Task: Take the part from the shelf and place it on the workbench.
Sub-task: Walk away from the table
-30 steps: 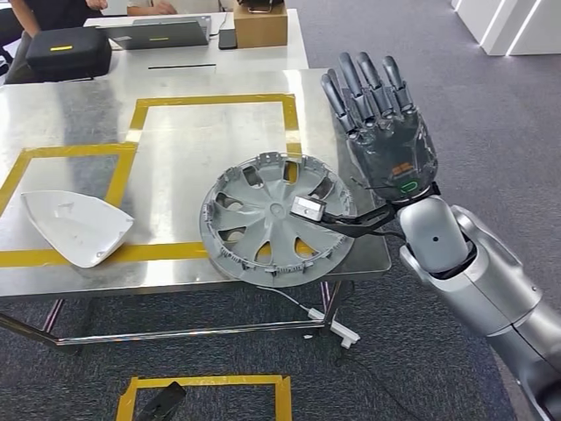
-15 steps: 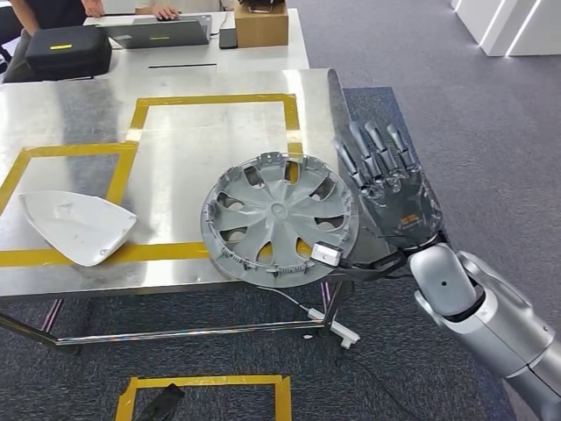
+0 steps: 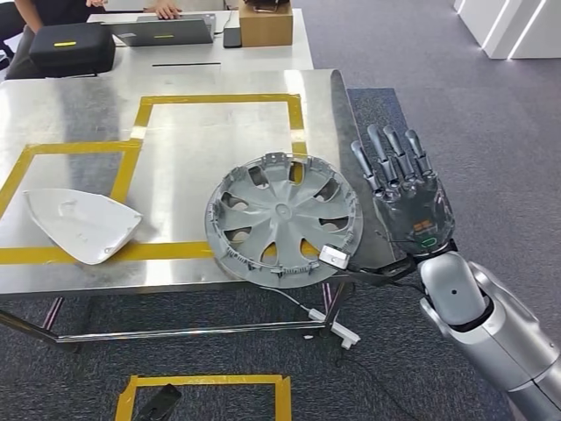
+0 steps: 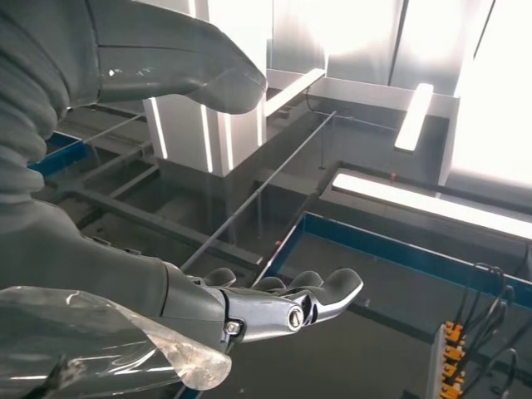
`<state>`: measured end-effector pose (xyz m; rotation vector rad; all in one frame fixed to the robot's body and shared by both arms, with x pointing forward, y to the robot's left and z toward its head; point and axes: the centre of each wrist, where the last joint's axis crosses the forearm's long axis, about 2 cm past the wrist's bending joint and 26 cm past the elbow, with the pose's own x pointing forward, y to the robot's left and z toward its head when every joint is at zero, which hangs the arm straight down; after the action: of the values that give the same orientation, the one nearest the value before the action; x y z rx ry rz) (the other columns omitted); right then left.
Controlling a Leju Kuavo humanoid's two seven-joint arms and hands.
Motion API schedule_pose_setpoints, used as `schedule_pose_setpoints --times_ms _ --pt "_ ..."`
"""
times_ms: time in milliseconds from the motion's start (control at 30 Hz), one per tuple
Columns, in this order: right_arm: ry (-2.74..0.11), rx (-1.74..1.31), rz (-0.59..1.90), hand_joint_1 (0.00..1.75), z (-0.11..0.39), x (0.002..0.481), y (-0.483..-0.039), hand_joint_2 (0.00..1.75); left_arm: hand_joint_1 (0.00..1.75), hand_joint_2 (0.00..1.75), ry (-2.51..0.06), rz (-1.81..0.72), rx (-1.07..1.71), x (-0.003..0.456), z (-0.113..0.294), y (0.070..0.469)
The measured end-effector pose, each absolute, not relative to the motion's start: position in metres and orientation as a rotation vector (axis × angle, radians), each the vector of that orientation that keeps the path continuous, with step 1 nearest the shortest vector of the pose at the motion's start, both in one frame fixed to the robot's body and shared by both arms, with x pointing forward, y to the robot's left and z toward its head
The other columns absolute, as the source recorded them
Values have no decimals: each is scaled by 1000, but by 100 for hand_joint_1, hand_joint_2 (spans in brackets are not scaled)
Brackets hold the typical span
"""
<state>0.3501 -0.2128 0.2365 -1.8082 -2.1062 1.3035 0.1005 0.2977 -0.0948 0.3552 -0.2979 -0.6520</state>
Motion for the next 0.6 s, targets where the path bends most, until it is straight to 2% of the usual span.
schedule_pose_setpoints --times_ms 600 --pt "-2089 -1803 1314 0 236 348 -216 175 0 0 -292 -649 360 98 -95 298"
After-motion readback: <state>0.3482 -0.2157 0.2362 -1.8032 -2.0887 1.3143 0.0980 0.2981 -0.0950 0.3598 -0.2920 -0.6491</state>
